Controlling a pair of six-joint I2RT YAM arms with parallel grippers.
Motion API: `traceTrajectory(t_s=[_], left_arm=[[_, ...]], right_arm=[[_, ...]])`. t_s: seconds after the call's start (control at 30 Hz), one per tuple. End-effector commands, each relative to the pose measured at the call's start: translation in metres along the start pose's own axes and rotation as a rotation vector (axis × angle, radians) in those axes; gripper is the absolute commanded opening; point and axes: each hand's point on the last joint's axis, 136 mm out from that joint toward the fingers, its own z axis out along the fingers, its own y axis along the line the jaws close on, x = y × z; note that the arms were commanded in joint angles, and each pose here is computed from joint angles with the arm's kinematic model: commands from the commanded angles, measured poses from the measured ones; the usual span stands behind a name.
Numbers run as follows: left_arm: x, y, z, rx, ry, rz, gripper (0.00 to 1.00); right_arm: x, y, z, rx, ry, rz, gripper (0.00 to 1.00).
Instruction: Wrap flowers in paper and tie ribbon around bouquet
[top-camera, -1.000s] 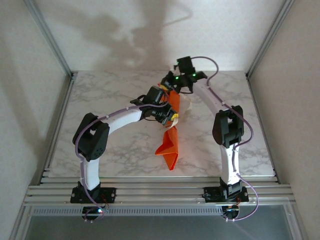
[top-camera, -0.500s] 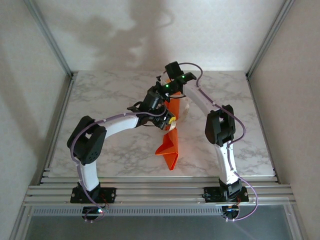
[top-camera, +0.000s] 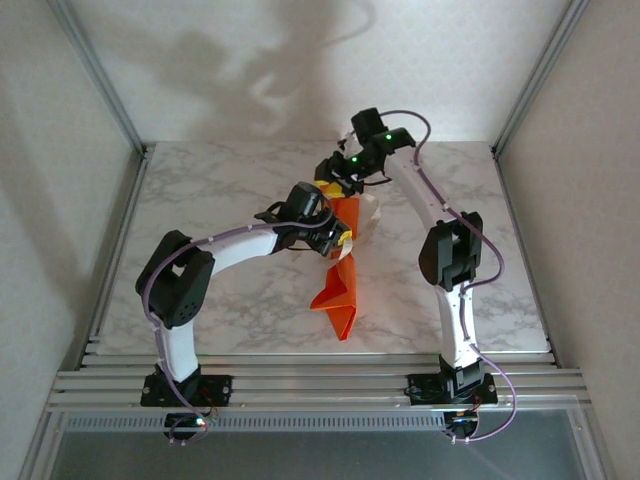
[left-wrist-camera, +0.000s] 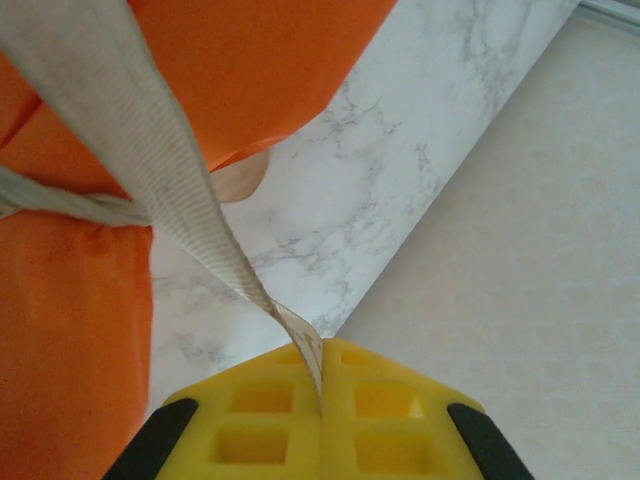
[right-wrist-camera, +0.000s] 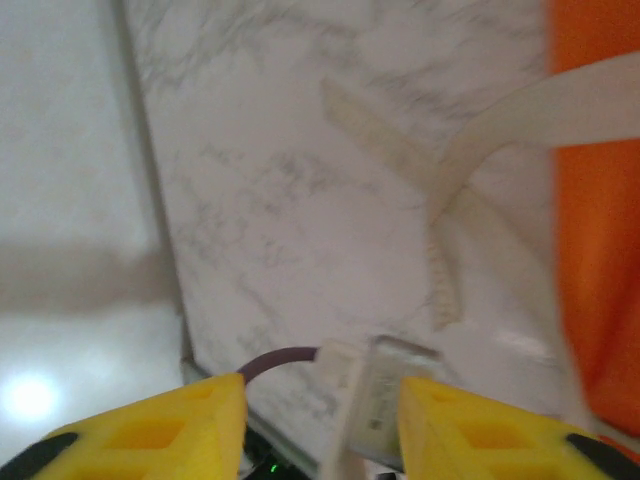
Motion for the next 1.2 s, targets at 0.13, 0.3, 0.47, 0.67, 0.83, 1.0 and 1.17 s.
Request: traceTrajectory(t_s=[0.13,0.3,0.47,0.67,0.83,1.0,1.17], left_arm=[[-0.033,-0.019,0.003,0.032,-0.02,0.036,0.0],[-0.058,-0.023,0.005,0.028,-0.005,0.042,0.0],[-0.079,-0.023,0.006,0.033,0.017,0.02,0.0],[-0.103,-0.02,0.018,0.05,0.051,0.002,0.0],[-0.114,-0.017,0.028,0.074,0.077,-0.028,0.0],[-0.127,-0.018,0.034,0.093,0.083,-0.045,0.0],[-0.14,-0.019,0.039,0.133,0.092,-0.085,0.0]], right_arm=[[0.012,-0.036,-0.089,0.234,-0.453,-0.041,0.19],[0.081,-0.02,-0.084,0.22,-0.584,-0.306,0.25],[0.136,0.004,-0.003,0.235,-0.441,-0.49,0.32],[0.131,0.013,0.067,0.332,-0.453,-0.497,0.34],[0.114,-0.003,0.108,0.441,-0.45,-0.458,0.37],[0.103,-0.027,0.13,0.562,-0.441,-0.41,0.4],[0.103,-0.037,0.148,0.594,-0.414,-0.378,0.39]])
